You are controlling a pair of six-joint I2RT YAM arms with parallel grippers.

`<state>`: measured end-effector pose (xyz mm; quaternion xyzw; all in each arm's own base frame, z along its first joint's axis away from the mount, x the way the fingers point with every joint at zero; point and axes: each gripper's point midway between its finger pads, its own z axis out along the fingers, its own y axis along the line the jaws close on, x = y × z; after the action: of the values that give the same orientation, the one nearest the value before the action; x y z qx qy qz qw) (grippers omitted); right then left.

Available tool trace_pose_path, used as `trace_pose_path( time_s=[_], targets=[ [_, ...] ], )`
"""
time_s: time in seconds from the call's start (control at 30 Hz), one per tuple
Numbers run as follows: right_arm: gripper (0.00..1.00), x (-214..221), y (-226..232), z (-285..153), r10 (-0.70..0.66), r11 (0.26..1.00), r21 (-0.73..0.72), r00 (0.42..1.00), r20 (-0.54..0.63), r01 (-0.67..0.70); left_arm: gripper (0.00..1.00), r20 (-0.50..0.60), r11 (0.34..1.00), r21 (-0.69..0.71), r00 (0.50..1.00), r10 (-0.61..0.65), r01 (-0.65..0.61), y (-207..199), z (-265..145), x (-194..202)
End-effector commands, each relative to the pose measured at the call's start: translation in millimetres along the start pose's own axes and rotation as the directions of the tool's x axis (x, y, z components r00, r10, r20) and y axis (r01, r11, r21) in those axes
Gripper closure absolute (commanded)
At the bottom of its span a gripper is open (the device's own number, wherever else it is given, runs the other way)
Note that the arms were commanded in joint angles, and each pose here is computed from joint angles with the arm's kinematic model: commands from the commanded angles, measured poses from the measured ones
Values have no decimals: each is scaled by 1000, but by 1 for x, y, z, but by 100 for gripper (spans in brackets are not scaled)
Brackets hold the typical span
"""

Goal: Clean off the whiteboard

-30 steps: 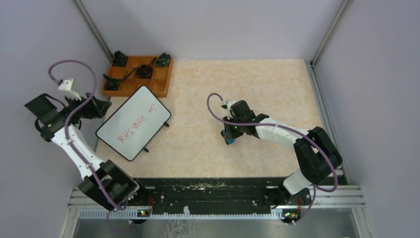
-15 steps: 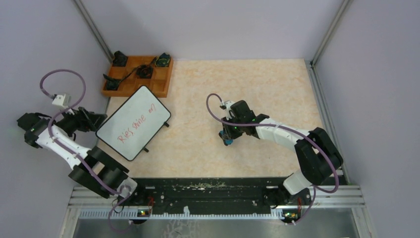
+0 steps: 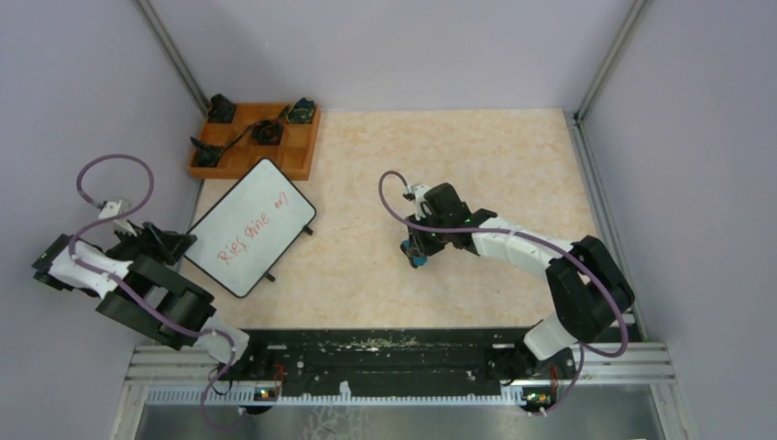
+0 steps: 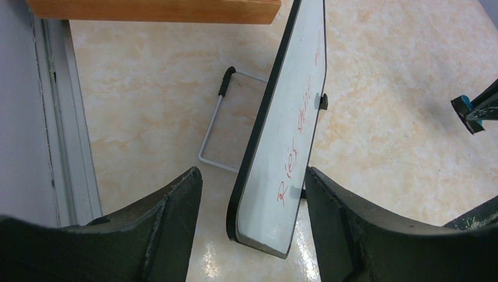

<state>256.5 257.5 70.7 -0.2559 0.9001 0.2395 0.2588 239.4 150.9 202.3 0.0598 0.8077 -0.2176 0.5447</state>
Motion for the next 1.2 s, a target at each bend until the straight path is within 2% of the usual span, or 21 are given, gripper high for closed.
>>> trace_pose_path(
  time_s=[0.0, 0.27, 0.47, 1.17],
  targets=[
    [100, -34, 18, -3, -43, 998, -47, 995, 88, 47, 30, 0, 1000, -12, 1000, 19, -19, 3, -7, 11],
    [100, -30, 19, 0, -39, 998, -38, 996, 77, 43, 38, 8, 999, -31, 1000, -8, 9, 17, -13, 20],
    [100, -34, 24, -1, -42, 998, -44, 996, 82, 46, 38, 14, 999, -29, 1000, -20, 21, 25, -14, 24],
    [100, -38, 34, 3, -56, 997, -43, 995, 78, 59, 44, 85, 998, 1, 994, -62, 63, 16, -4, 31]
  ],
)
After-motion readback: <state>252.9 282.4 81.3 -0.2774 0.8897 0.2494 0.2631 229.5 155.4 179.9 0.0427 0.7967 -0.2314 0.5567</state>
